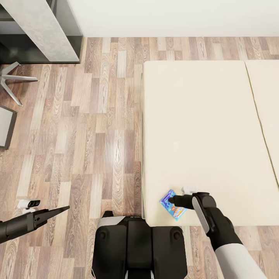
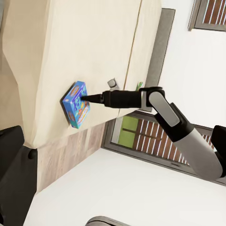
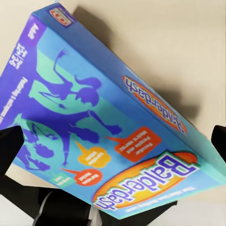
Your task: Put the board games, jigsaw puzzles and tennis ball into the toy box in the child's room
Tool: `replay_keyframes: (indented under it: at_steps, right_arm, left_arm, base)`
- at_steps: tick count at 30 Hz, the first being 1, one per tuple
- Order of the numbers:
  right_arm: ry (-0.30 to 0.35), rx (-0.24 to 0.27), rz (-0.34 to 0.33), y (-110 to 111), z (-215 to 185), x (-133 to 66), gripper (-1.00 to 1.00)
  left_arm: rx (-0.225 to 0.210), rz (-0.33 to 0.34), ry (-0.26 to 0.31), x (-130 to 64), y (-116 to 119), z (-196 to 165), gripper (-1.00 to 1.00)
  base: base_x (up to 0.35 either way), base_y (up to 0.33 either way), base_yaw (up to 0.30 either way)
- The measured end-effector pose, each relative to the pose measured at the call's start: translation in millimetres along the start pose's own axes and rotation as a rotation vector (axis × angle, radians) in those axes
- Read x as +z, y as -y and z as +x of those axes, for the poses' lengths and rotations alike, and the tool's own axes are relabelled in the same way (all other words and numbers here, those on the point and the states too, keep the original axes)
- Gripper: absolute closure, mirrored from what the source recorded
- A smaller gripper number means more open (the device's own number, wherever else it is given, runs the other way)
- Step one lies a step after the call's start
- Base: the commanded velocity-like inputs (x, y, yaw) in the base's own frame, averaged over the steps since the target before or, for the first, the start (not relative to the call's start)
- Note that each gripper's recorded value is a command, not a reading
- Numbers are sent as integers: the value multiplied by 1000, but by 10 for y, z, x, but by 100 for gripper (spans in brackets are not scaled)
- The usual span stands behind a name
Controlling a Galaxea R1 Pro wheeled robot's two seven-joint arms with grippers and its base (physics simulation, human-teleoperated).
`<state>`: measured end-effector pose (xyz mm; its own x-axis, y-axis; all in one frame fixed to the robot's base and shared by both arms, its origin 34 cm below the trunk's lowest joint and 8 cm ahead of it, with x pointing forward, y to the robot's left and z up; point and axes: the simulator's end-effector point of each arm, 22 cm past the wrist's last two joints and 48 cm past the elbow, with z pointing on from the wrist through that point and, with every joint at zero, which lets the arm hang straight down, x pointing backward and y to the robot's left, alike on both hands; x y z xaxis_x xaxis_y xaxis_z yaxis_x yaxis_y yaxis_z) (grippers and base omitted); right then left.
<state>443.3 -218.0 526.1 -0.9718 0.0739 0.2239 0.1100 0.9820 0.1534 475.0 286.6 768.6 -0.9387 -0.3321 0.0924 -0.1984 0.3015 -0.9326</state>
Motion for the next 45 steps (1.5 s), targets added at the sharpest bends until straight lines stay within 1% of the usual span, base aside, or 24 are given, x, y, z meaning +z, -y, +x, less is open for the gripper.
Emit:
replay_keyframes:
  at_steps: [6, 12, 21, 23, 26, 28, 38, 45]
  right_arm:
    - [-7, 2, -5, -32, 28, 18, -100]
    - [-36, 10, -9, -51, 144, 78, -100]
    - [-45, 11, -19, -87, 180, 96, -100]
    - [-46, 9, -38, -139, 183, 97, -100]
    - [-45, 4, -99, -286, 183, 91, -100]
    - [-45, 4, -116, -326, 184, 88, -100]
    - [-45, 6, -140, -391, 184, 83, -100]
    - [-45, 8, -169, -471, 185, 76, -100]
  left_arm:
    - [-1, 2, 0, 0, 4, 0, -100]
    - [-1, 1, 0, -3, 3, -2, -100]
    - [-1, 1, -1, -5, 3, -3, -100]
    - [-1, 1, -1, -5, 3, -3, -100]
    - [-1, 1, 0, -2, 4, -1, -100]
    - [-1, 2, 0, -1, 4, -1, -100]
    - [-1, 1, 0, -2, 4, -2, -100]
    - [0, 2, 0, -1, 4, -1, -100]
  base:
    - [0, 0, 0]
    - [0, 0, 0]
    - [0, 0, 0]
    - [0, 0, 0]
    - [0, 0, 0]
    - [0, 0, 0]
    - [0, 0, 0]
    - [0, 0, 0]
